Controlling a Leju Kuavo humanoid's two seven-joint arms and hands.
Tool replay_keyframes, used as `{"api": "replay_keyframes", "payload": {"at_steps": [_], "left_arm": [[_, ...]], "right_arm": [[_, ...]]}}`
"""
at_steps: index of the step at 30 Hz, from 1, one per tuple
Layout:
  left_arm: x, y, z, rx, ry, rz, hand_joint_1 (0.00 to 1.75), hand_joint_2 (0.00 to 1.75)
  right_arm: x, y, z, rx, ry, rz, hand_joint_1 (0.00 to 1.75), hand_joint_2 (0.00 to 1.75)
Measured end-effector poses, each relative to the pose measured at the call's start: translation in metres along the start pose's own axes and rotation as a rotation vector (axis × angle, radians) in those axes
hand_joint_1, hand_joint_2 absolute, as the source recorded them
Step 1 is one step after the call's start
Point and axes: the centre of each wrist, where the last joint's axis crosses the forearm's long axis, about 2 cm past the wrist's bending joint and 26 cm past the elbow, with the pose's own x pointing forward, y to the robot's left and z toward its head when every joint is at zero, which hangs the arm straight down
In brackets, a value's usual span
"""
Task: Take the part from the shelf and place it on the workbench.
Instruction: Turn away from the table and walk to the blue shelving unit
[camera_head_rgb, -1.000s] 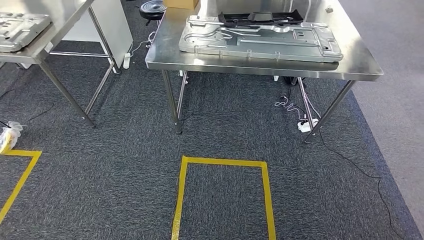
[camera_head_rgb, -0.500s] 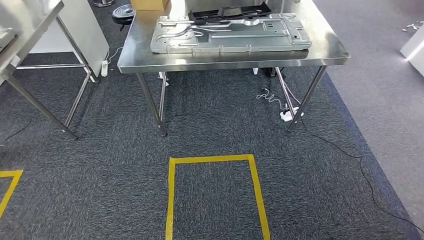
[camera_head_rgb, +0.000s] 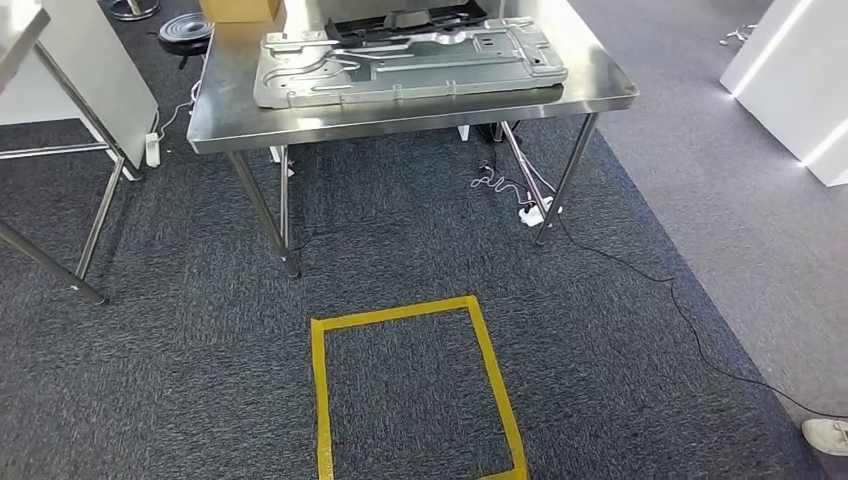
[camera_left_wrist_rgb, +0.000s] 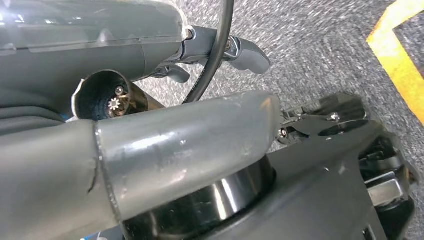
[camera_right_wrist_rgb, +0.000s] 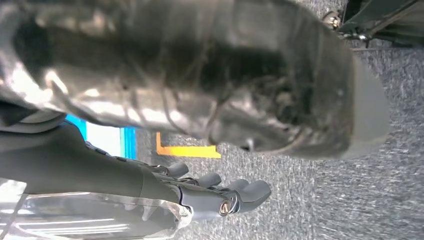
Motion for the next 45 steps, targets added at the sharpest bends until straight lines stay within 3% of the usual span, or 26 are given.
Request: {"api": "replay_keyframes", "payload": {"at_steps": [45], "left_arm": [[0.0019, -0.0034, 0.0005, -0.001, 0.001, 0.004, 0.0, 0.0]], "right_arm": [[-0.0002, 0.003, 0.0007, 0.018, 0.065, -0.055, 0.0, 0.0]]}}
